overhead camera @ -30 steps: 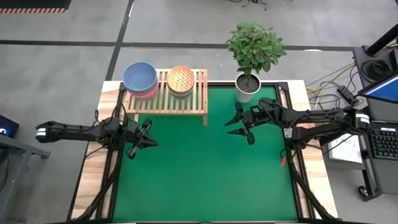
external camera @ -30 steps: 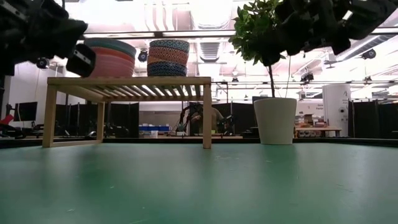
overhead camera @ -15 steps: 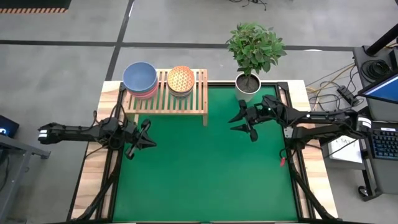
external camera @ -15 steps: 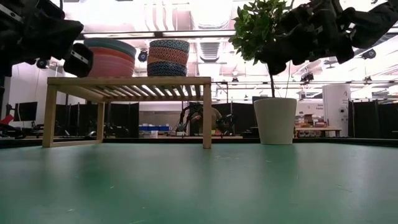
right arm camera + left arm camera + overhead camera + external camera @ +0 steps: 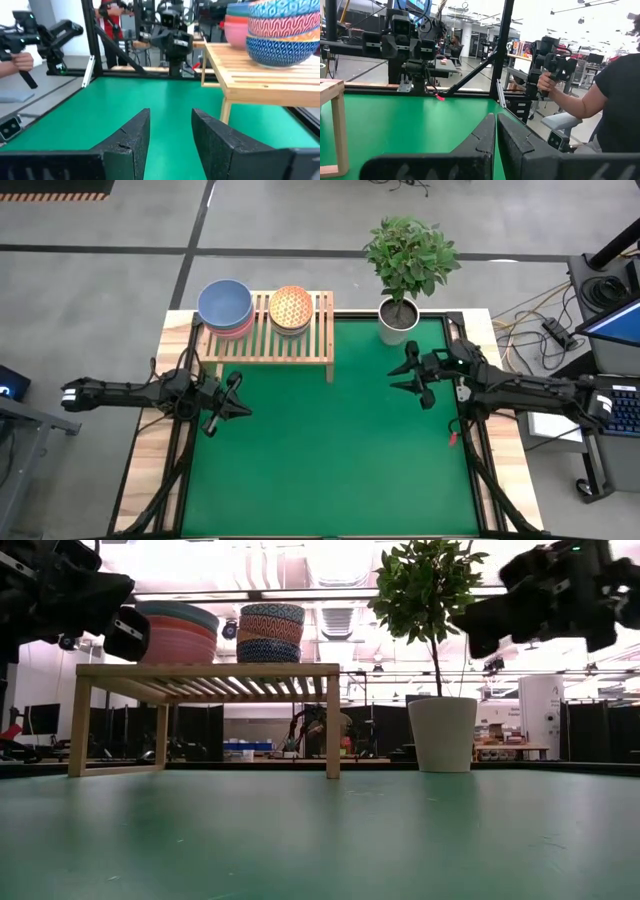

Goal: Place and stack bowls onto a shelf
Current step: Return to Home Position

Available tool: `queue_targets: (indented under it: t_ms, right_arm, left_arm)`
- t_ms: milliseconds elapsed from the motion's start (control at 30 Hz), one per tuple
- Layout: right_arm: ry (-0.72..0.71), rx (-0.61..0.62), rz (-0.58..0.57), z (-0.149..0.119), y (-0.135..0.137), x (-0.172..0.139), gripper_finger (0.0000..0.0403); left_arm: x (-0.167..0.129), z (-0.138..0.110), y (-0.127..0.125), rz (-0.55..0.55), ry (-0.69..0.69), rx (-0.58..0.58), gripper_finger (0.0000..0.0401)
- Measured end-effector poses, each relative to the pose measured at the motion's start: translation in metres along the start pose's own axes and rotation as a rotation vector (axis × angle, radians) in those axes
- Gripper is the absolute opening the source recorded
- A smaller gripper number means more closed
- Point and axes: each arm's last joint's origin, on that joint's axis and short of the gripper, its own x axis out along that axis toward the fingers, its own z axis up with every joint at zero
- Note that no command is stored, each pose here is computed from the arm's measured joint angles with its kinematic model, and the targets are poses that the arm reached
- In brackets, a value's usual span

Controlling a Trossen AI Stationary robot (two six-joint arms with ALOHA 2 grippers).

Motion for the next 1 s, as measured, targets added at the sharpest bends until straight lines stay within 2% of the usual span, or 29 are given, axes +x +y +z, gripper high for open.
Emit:
queue_targets:
  t_ms: [100, 300, 433, 633, 733, 867, 1000]
  right_arm:
    - [-0.031, -0.003, -0.012, -0.004, 0.007, -0.009, 0.0130]
    - [-0.072, -0.037, -0.110, -0.012, 0.019, -0.026, 0.0123]
    - [-0.103, -0.110, -0.192, -0.025, 0.026, -0.037, 0.0122]
    - [-0.123, -0.143, -0.198, -0.028, 0.034, -0.047, 0.0121]
    - [-0.130, -0.136, -0.194, -0.028, 0.037, -0.051, 0.0118]
    - [-0.102, -0.026, -0.187, -0.033, 0.039, -0.053, 0.0116]
    - [-0.088, -0.036, -0.188, -0.035, 0.039, -0.053, 0.0119]
  left_arm:
    - [0.000, 0.000, 0.000, 0.000, 0.000, 0.000, 0.0000]
    - [0.000, 0.000, 0.000, 0.008, -0.001, 0.003, 0.0000]
    - [0.000, 0.000, 0.002, 0.053, -0.009, -0.012, 0.0000]
    - [0.000, 0.001, 0.005, 0.152, -0.028, -0.012, 0.0000]
    - [0.000, 0.001, 0.005, 0.179, -0.036, -0.011, 0.0000]
    - [0.001, 0.002, 0.005, 0.181, -0.030, -0.013, 0.0000]
    - [0.001, 0.001, 0.006, 0.182, -0.022, -0.015, 0.0000]
